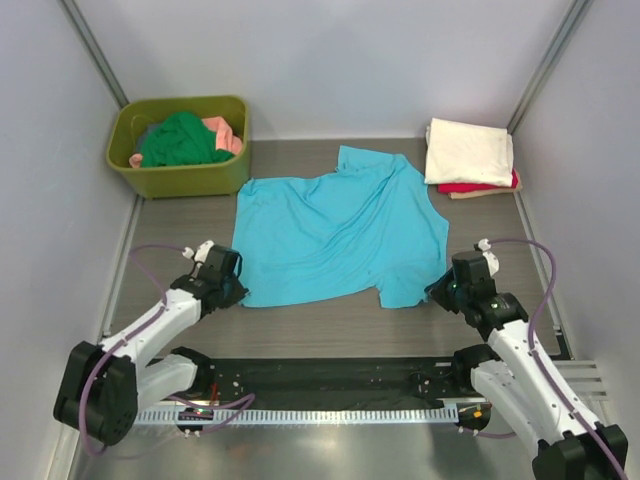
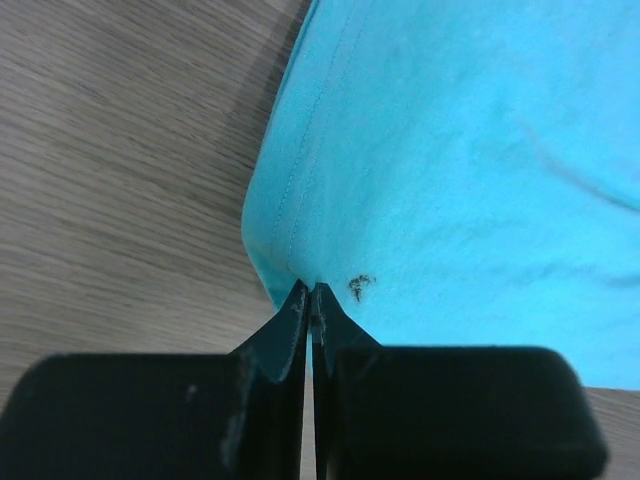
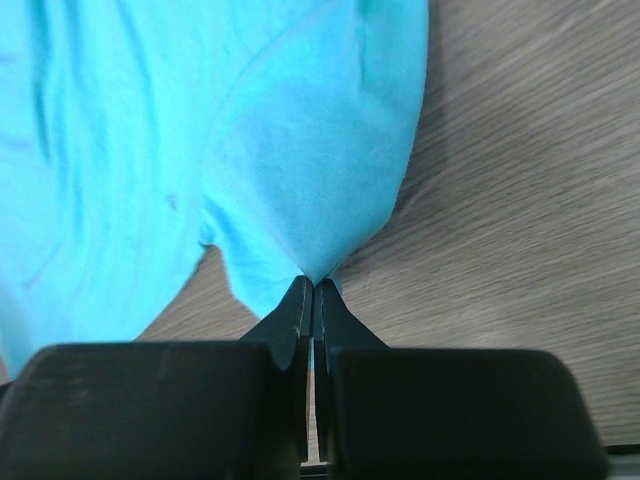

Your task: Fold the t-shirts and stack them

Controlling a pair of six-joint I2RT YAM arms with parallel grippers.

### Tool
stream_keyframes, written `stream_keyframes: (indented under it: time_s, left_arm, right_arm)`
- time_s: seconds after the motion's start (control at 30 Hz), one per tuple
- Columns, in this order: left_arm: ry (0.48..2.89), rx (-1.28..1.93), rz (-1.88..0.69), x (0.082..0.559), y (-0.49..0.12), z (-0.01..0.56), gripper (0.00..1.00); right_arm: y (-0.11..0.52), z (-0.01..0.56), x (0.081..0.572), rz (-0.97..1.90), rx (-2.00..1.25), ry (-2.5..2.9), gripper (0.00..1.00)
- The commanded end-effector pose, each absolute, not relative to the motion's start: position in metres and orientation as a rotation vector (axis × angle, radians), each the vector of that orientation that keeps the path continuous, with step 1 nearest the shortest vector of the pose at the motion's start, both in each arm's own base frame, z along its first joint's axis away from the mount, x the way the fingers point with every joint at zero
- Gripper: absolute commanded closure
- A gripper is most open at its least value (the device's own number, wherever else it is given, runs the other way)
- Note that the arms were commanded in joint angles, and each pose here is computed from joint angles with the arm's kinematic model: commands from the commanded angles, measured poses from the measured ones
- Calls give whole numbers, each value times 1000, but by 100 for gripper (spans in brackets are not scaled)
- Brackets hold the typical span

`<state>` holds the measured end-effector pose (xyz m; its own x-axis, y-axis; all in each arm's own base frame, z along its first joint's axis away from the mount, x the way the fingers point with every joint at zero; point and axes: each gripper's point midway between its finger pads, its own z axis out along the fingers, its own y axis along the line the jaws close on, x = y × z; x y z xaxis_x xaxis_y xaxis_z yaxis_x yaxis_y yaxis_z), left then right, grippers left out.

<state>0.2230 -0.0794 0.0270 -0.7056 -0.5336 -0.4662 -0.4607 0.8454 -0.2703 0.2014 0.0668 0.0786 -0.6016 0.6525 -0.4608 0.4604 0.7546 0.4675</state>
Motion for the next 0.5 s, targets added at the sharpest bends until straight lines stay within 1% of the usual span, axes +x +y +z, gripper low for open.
stream_keyframes:
  time_s: [0.0, 0.1, 0.13, 0.3, 0.47]
  left_arm:
    - [2432, -707, -188, 224, -75, 58, 100]
    - [2401, -705, -227, 217, -74, 78, 100]
    - [2383, -708, -248, 216, -74, 84, 100]
    - [2359, -726, -328, 208, -79, 97, 100]
    - [2327, -692, -293, 219, -76, 114, 100]
  right_arm:
    - [58, 113, 205, 396, 862, 2215, 99]
    - [58, 121, 197, 430, 894, 2191, 99]
    - [55, 132, 196, 443, 911, 2142, 99]
    - [43, 163, 182, 465, 935, 2027, 99]
    - [42, 186, 187, 471, 911, 1987, 99]
